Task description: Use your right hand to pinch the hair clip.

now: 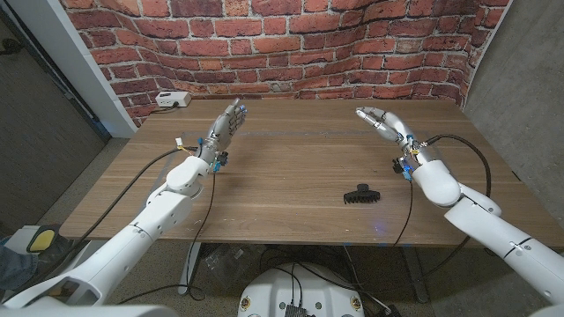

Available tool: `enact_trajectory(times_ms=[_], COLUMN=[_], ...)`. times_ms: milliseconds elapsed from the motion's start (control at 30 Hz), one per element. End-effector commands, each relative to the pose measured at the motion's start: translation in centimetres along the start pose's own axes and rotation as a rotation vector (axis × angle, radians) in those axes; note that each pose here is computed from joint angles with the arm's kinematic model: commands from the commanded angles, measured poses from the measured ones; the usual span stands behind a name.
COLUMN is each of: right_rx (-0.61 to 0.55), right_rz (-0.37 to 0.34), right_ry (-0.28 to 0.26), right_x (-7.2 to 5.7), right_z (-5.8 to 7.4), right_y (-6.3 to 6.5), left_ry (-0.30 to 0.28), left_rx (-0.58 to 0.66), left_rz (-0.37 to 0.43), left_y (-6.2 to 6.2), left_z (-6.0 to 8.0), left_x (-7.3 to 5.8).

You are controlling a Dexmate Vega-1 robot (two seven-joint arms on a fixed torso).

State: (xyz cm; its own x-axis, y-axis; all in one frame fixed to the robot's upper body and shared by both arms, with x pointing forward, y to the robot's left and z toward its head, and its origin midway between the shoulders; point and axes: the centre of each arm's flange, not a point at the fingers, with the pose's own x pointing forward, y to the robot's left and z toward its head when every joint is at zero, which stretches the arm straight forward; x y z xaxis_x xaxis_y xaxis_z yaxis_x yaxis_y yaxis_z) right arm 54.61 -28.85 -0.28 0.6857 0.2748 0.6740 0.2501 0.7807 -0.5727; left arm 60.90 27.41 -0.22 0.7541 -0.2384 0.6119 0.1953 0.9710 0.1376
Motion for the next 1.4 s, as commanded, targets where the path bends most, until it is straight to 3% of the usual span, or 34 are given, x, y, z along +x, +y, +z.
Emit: enact_trajectory(times_ms=[33,400,767,1133,1400], right_rx=[0.263,0.555,0.753,0.763,0.767], right_rz=[-0.017,-0.042,0.004,0.054,0.05], right_ry=[0.052,0.061,0.062,0.033,0.056], right_x=[1.4,2.5,3.7,4.2,4.1], right_z=[-2.7,-5.9,-8.8,-8.9,-8.9], right_y=[-0.4,-0.1,1.1,2.0,2.1], left_ry=[-0.03,-0.035,-0.01,0.005,0.002], left_rx=[0.012,-0.006,0.016,0.039,0.035], left_rz=[-0.014,-0.004,-0.012,-0.006,-0.01], left_y=[-0.4,-0.7,-0.8,-0.5,-0.6], left_z=[0.2,-0.1,-0.4,-0.3,-0.3], left_x=[0.5,0.6,1.0,0.7,0.7])
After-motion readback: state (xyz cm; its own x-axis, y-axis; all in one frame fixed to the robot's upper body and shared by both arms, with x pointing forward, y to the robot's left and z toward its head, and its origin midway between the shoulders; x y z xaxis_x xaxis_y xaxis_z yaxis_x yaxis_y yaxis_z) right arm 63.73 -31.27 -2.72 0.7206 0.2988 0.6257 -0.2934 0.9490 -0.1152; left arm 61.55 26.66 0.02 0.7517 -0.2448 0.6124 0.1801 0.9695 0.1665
